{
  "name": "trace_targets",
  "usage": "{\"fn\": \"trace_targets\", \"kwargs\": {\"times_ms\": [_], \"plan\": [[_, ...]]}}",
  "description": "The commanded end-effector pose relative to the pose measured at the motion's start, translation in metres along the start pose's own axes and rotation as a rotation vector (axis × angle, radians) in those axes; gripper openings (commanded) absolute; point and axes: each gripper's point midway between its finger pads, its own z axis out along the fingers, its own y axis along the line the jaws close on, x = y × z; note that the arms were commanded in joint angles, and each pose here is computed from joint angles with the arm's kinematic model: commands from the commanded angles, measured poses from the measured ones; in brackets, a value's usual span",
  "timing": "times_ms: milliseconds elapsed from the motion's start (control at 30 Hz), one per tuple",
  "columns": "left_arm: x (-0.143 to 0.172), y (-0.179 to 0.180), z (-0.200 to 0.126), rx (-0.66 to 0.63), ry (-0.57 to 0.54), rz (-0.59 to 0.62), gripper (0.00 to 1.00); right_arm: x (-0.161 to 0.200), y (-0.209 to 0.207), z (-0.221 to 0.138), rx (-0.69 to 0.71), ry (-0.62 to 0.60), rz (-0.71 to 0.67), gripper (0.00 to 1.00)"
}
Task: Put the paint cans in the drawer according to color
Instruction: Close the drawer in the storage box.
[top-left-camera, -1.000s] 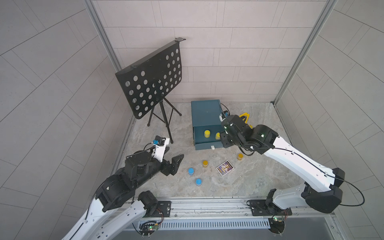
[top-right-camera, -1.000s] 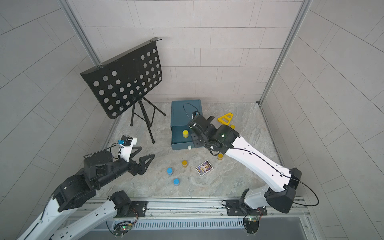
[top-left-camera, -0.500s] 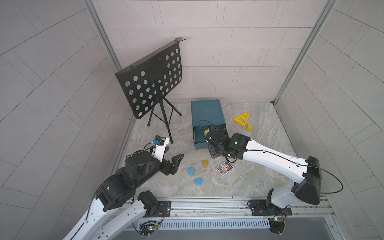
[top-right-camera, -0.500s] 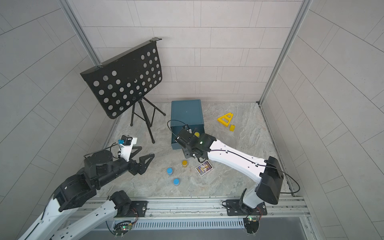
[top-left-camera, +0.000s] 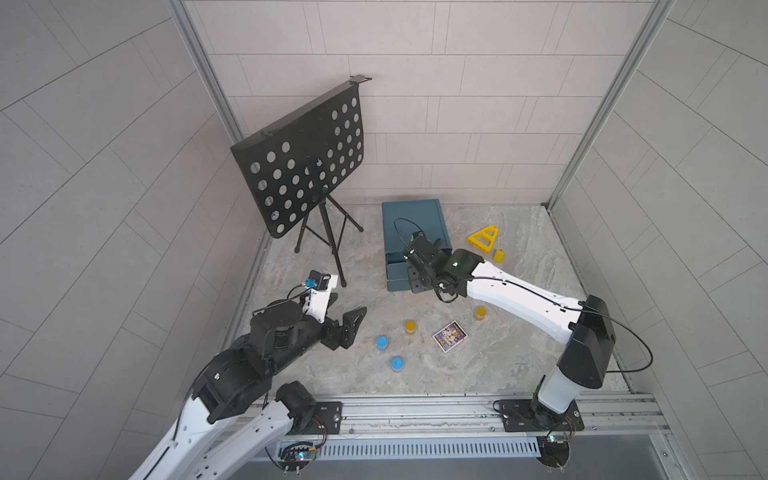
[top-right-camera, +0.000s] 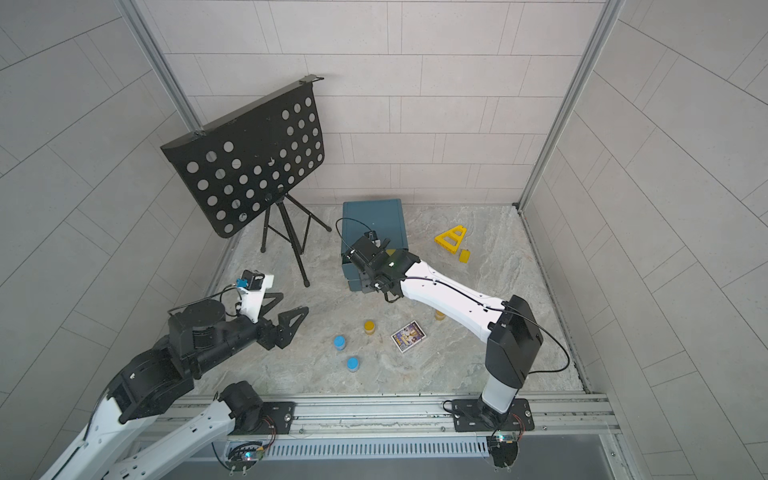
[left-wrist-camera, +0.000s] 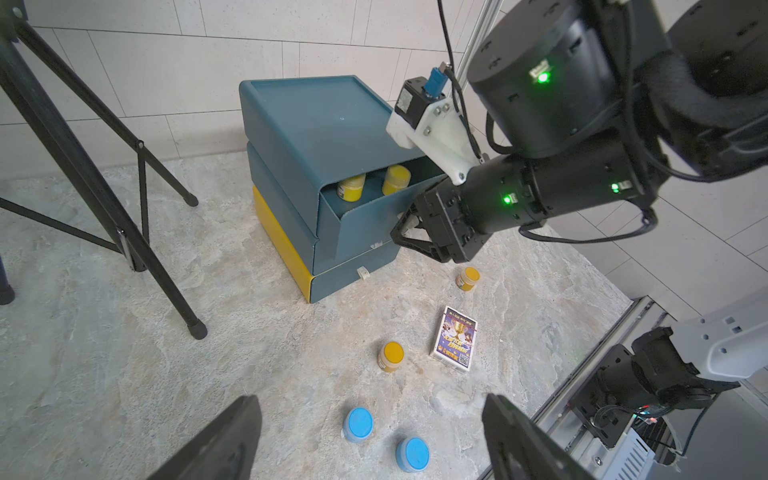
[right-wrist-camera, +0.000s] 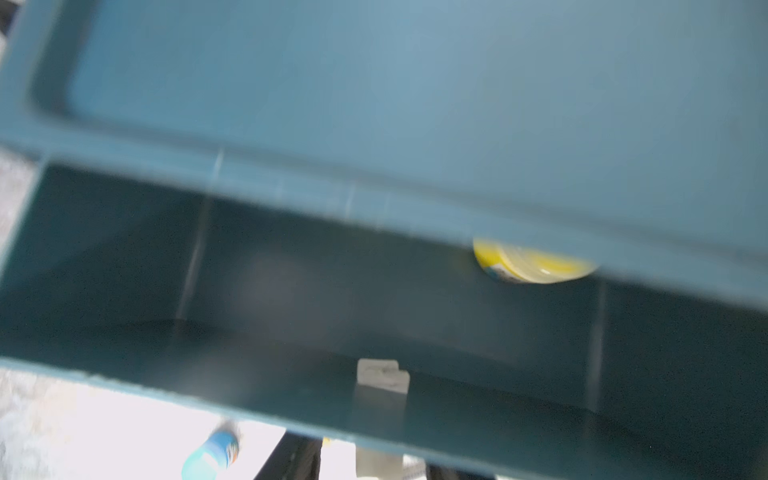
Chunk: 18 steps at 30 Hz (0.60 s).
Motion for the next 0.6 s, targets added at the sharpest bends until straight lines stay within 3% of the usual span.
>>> {"fn": "trace_targets", "kwargs": {"times_ms": [0, 567], "plan": [[0.001, 0.001, 0.002, 0.001, 0.001, -0.005, 0.9, -0.015, 0.001, 0.007, 0.002, -0.042, 0.027, 0.42], [0.002, 0.002, 0.004, 0.002, 0.005, -0.012, 0.9, -0.044, -0.006, 0.042, 0.011, -0.031, 0.066, 0.41]]}}
